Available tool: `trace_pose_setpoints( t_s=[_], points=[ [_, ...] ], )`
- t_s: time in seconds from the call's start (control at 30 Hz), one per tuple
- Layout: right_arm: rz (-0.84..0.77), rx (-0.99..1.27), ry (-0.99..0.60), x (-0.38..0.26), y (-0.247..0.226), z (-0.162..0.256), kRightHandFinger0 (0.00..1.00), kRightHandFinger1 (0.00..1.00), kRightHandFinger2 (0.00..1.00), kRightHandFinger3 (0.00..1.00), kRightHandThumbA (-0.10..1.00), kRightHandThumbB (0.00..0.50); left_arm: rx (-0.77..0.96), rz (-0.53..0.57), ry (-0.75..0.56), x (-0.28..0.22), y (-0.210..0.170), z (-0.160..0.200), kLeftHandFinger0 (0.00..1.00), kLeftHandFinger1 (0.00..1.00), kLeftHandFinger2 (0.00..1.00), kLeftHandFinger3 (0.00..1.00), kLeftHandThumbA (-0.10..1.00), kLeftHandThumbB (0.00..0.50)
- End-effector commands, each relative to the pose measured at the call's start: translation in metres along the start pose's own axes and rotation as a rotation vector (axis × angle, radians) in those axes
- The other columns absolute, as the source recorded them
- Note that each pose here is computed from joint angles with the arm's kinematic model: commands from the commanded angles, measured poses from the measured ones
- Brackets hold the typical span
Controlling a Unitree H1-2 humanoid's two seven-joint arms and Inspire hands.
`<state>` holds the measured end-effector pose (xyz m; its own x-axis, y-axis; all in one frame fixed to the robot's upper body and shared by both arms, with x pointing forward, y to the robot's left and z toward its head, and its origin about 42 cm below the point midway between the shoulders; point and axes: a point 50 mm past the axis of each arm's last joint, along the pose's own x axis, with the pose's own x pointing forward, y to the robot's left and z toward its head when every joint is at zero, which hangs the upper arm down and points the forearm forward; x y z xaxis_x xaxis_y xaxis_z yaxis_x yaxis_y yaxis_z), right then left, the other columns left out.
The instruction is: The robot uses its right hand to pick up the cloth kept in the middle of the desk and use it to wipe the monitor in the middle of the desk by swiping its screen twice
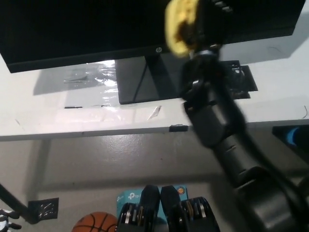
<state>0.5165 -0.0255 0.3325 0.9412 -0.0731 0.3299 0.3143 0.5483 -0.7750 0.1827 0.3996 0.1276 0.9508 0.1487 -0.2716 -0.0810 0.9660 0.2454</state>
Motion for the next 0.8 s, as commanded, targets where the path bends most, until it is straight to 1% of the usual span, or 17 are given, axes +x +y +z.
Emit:
trace_pose_setpoints(
  t_s=[0.0,0.03,0.07,0.1,0.2,0.27,0.33,0.4,0.43,0.47,0.5,0.53,0.6,0.67,0.7,0.73,0.77],
  points=[
    [-0.046,0.033,-0.160,0.000,-0.022,0.073,0.00,0.01,0.41,0.18,-0.10,0.097,0.045,-0.019,-0.027,-0.003,0.004,0.008,0.45,0.47,0.62,0.81,0.30,0.213],
    [-0.041,0.035,-0.169,0.000,-0.022,0.077,0.00,0.02,0.41,0.19,-0.10,0.079,0.046,-0.019,-0.025,-0.002,0.004,0.008,0.46,0.49,0.62,0.81,0.31,0.219],
    [-0.023,0.030,-0.197,-0.002,-0.023,0.089,0.00,0.02,0.42,0.30,-0.10,0.043,0.048,-0.020,-0.022,-0.002,0.004,0.008,0.47,0.49,0.62,0.82,0.31,0.213],
    [-0.032,0.033,-0.211,-0.002,-0.024,0.093,0.00,0.00,0.39,0.64,-0.10,0.074,0.050,-0.020,-0.018,-0.002,0.004,0.008,0.48,0.49,0.63,0.83,0.31,0.210],
    [-0.028,0.020,-0.223,0.001,-0.026,0.104,0.00,0.00,0.27,0.48,-0.10,0.056,0.057,-0.019,-0.016,-0.003,0.004,0.008,0.49,0.51,0.65,0.84,0.31,0.211],
    [-0.027,0.018,-0.225,0.003,-0.029,0.105,0.00,0.00,0.26,0.38,-0.10,0.078,0.055,-0.021,-0.013,-0.004,0.004,0.008,0.50,0.53,0.68,0.84,0.31,0.198],
    [-0.032,0.022,-0.223,0.004,-0.030,0.103,0.00,0.00,0.31,0.32,-0.10,0.098,0.059,-0.027,-0.014,-0.004,0.004,0.007,0.48,0.52,0.68,0.85,0.30,0.187],
    [-0.043,0.001,-0.229,0.004,-0.030,0.099,0.00,0.00,0.36,0.36,-0.10,0.109,0.053,-0.031,-0.013,-0.004,0.003,0.006,0.47,0.50,0.65,0.85,0.30,0.184],
    [-0.038,-0.003,-0.226,0.005,-0.030,0.099,0.00,0.00,0.36,0.38,-0.10,0.101,0.052,-0.030,-0.012,-0.005,0.003,0.006,0.48,0.50,0.66,0.85,0.30,0.182],
    [-0.034,0.006,-0.226,0.005,-0.030,0.097,0.00,0.00,0.36,0.47,-0.10,0.083,0.055,-0.026,-0.010,-0.005,0.003,0.005,0.49,0.51,0.66,0.85,0.30,0.181],
    [-0.039,0.010,-0.238,0.005,-0.030,0.093,0.00,0.01,0.37,0.55,-0.10,0.092,0.056,-0.023,0.002,-0.006,0.003,0.006,0.49,0.52,0.66,0.86,0.30,0.185],
    [-0.032,0.008,-0.234,0.006,-0.030,0.090,0.00,0.00,0.31,0.66,-0.10,0.082,0.055,-0.020,-0.001,-0.006,0.003,0.006,0.48,0.51,0.65,0.86,0.29,0.185],
    [-0.022,-0.042,-0.223,0.009,-0.031,0.084,0.00,0.00,0.28,0.54,-0.10,0.058,0.045,-0.020,-0.012,-0.005,0.003,0.006,0.44,0.47,0.61,0.83,0.25,0.174],
    [-0.028,-0.051,-0.218,0.011,-0.032,0.080,0.00,0.00,0.25,0.48,-0.10,0.064,0.043,-0.019,-0.013,-0.005,0.004,0.006,0.42,0.46,0.61,0.83,0.25,0.174],
    [-0.035,-0.052,-0.213,0.012,-0.032,0.078,0.00,0.00,0.18,0.44,-0.10,0.078,0.045,-0.017,-0.012,-0.006,0.004,0.007,0.42,0.46,0.61,0.83,0.26,0.188],
    [-0.042,-0.057,-0.211,0.012,-0.033,0.075,0.00,0.02,0.21,0.44,-0.10,0.071,0.043,-0.013,-0.008,-0.006,0.004,0.007,0.42,0.47,0.61,0.84,0.27,0.190],
    [-0.044,-0.059,-0.211,0.013,-0.034,0.075,0.00,0.00,0.20,0.45,-0.10,0.072,0.042,-0.011,-0.009,-0.006,0.004,0.007,0.42,0.47,0.61,0.83,0.27,0.190]
  ],
)
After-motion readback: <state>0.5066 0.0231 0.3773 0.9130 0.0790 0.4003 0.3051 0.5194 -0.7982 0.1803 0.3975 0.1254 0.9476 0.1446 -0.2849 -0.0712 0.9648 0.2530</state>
